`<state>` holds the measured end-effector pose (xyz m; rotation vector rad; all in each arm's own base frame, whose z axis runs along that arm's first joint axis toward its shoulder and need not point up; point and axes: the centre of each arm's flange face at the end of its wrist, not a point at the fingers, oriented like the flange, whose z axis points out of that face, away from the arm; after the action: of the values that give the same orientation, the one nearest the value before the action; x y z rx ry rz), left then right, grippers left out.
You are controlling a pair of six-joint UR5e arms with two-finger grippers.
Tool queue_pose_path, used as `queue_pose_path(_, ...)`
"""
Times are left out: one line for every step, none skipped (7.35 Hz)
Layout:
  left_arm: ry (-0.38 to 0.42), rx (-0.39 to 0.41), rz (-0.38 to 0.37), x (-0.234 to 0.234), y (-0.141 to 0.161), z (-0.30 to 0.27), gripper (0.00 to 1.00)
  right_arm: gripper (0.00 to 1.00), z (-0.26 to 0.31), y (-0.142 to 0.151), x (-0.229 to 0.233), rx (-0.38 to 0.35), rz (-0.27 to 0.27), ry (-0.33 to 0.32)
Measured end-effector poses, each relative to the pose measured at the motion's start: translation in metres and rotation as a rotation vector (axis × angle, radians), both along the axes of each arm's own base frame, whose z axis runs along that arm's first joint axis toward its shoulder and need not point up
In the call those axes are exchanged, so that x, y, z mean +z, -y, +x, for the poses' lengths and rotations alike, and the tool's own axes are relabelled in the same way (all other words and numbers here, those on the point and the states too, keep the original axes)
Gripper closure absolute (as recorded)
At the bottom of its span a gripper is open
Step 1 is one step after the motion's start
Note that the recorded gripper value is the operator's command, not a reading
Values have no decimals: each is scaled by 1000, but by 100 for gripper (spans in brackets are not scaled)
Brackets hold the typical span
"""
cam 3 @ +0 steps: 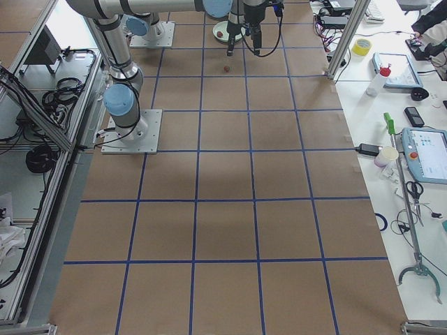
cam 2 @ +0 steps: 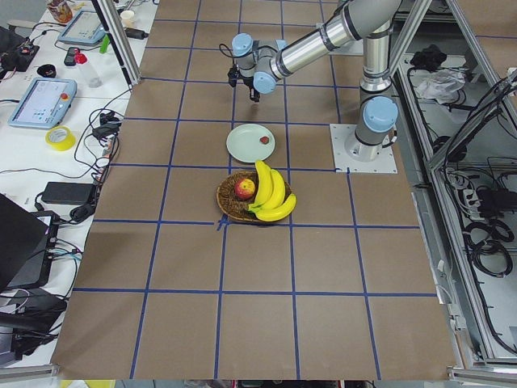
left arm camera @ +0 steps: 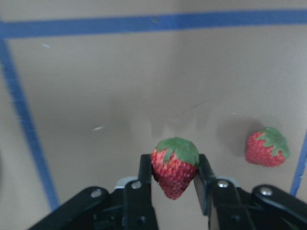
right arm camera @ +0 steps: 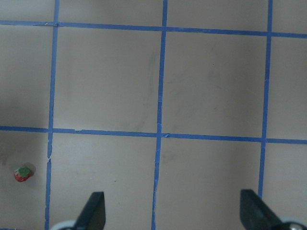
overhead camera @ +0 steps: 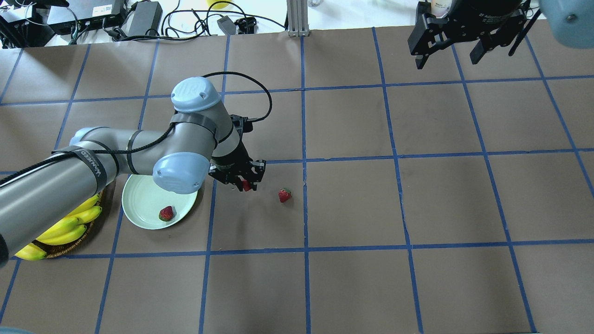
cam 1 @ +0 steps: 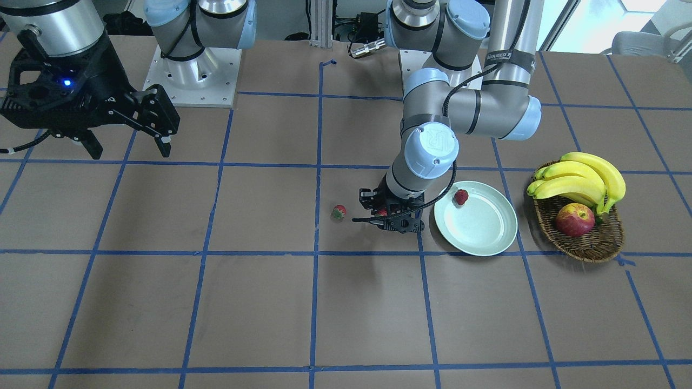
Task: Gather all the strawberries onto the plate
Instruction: 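Carry the strawberry over the plate and release it inside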
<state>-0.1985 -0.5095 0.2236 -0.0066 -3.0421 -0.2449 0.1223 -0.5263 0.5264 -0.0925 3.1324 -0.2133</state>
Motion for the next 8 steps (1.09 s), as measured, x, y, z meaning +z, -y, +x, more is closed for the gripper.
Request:
queue_pose_path(30,30,13,26,21,28,100,0,0,0,0,0,0,0)
queue_pose_path(63,43,25,43,36,61,100,0,0,0,0,0,0,0)
queue_pose_path(111,43,41,46,43,97,100,0,0,0,0,0,0,0)
queue_pose_path(152,40,66,40,43,132,100,0,0,0,0,0,0,0)
queue_pose_path(168,32,92,32,42,163,100,0,0,0,0,0,0,1)
queue_pose_path(166,28,113,24,40,188,100,0,0,0,0,0,0,1)
queue_pose_path(161,31,131,17,38,203,83,0,0,0,0,0,0,1)
queue_pose_path(156,32,148,9,34,210,42,0,0,0,0,0,0,1)
